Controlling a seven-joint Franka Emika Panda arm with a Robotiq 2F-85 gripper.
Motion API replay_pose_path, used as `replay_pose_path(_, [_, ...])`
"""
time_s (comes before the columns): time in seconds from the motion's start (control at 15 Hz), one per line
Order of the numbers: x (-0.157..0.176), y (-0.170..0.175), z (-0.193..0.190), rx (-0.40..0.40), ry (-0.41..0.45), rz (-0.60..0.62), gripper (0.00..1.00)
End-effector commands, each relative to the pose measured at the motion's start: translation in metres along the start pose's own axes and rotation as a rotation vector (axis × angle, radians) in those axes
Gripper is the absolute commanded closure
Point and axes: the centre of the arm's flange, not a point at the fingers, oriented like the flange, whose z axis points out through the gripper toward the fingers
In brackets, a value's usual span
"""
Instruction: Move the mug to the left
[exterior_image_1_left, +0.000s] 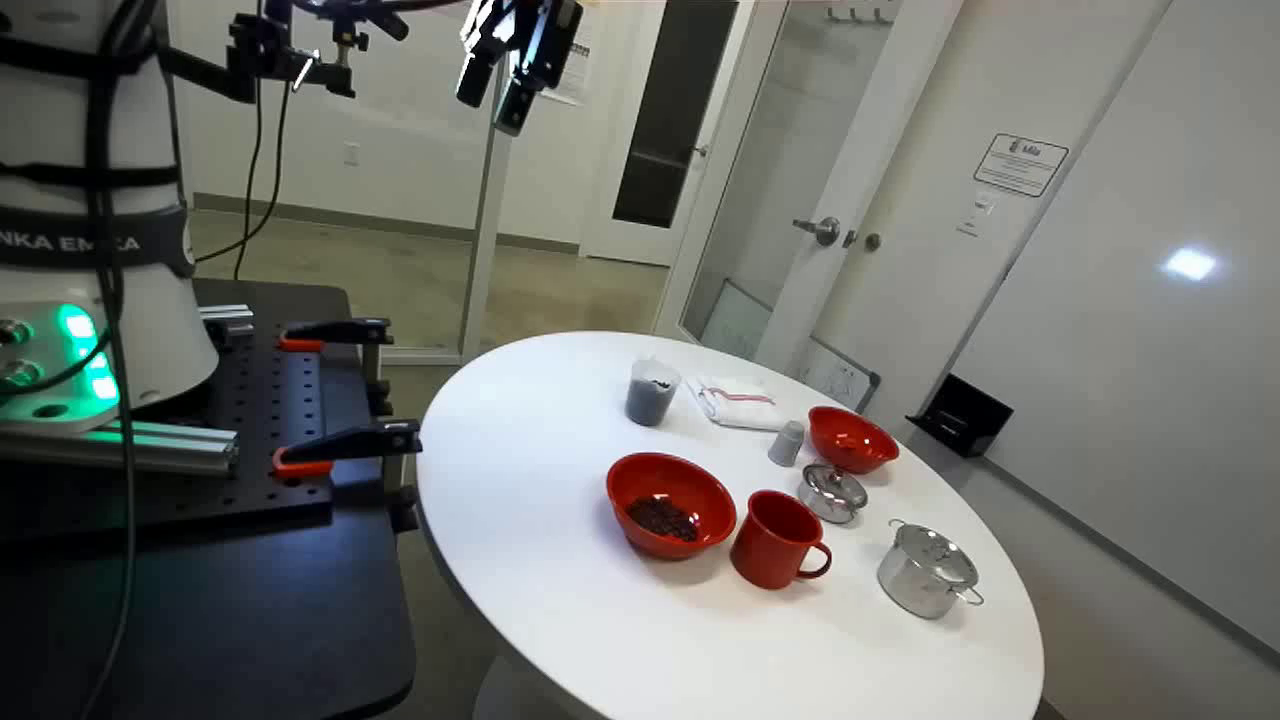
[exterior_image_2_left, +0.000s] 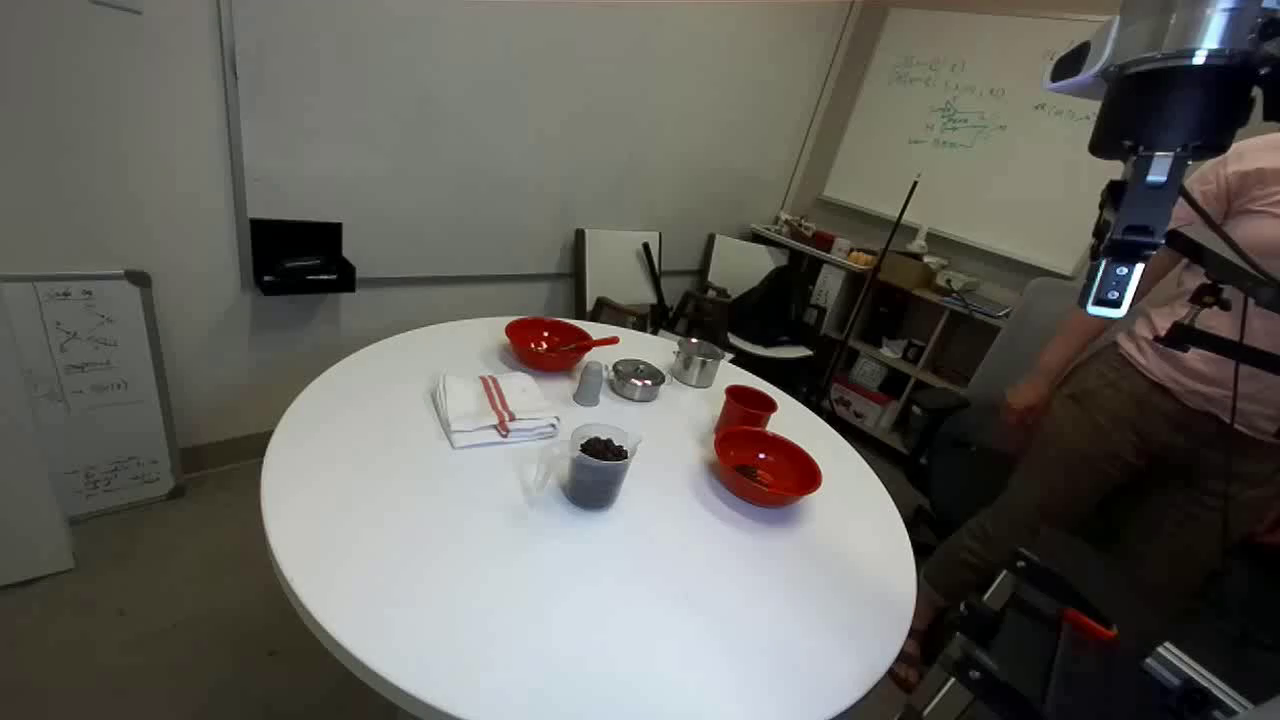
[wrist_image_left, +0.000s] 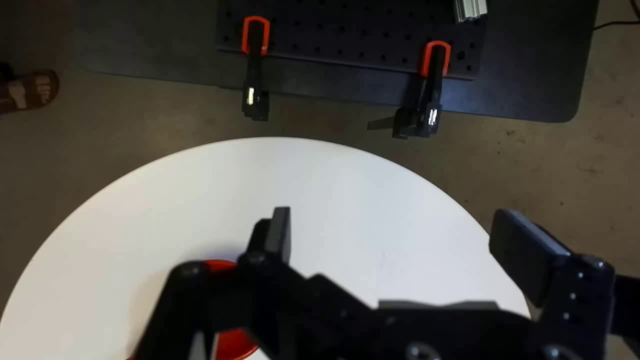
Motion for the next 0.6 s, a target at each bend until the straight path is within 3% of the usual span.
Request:
replay_pose_path(0.0, [0.0,0.0,0.0,0.0,0.0,0.0,0.0])
replay_pose_path(0.47, [0.0,0.0,0.0,0.0,0.0,0.0,0.0])
replay_pose_path(0.53, [0.016,0.002,-0.001,-0.004,-0.026,0.007,0.0])
